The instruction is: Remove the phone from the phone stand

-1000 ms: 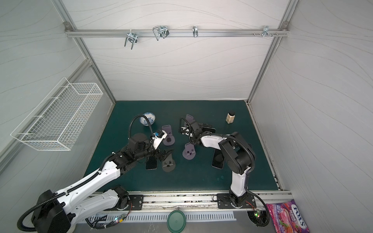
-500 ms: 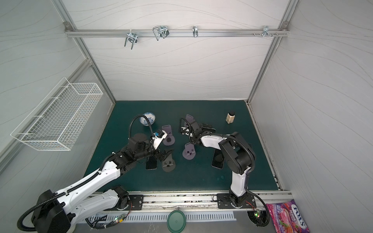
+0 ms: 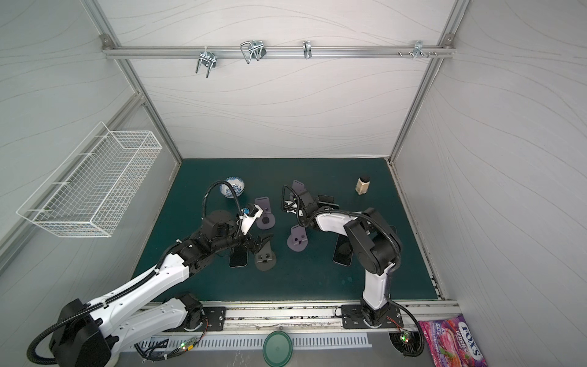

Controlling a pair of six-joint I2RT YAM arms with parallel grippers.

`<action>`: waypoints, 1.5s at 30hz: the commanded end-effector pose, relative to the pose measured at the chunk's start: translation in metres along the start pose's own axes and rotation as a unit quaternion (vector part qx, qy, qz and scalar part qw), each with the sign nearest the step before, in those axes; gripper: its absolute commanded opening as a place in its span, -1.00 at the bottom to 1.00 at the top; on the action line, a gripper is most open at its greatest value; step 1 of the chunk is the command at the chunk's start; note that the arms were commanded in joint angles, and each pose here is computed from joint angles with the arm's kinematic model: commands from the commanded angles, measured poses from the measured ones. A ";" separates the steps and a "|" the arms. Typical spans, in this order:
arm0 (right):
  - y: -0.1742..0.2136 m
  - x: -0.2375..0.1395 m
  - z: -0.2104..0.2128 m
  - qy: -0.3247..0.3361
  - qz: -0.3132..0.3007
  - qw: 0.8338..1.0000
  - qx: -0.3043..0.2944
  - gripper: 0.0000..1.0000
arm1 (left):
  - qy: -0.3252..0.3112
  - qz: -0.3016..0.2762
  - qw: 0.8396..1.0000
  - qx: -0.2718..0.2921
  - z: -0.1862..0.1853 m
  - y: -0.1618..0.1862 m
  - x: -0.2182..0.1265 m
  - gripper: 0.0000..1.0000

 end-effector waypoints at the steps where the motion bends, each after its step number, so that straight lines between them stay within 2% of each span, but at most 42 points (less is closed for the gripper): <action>1: -0.001 -0.004 -0.006 -0.007 -0.006 1.000 -0.004 0.24 | -0.001 -0.028 1.000 0.009 -0.002 -0.013 -0.003 0.89; 6: -0.001 -0.006 -0.009 -0.007 -0.008 1.000 -0.004 0.25 | -0.003 -0.030 1.000 0.008 -0.002 -0.013 -0.004 0.89; 11: 0.001 -0.003 -0.010 -0.006 -0.001 1.000 -0.006 0.33 | -0.003 -0.031 0.999 0.008 -0.002 -0.014 -0.005 0.89; 16: 0.002 0.001 -0.012 0.003 0.006 1.000 -0.004 0.55 | -0.002 -0.030 1.000 0.007 -0.002 -0.013 -0.004 0.89; 22: 0.004 0.003 -0.013 0.007 0.008 1.000 -0.002 0.68 | -0.002 -0.030 1.000 0.005 -0.002 -0.013 -0.003 0.89; 33: 0.006 0.009 -0.008 0.015 0.006 1.000 -0.012 0.58 | 0.000 -0.027 1.000 0.004 -0.002 -0.013 -0.002 0.89; 45: 0.008 0.017 -0.006 0.020 0.010 1.000 -0.022 0.59 | 0.000 -0.026 1.000 0.005 -0.003 -0.012 -0.002 0.88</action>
Point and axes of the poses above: each gripper's point midway between its finger pads, its own x axis out along the fingers, its own z axis along the line the jaws close on, y = z × x, the point moved 10 cm from there along -x, back along the fingers, and after that the axes turned 9 degrees about -x, right-handed, at the moved point
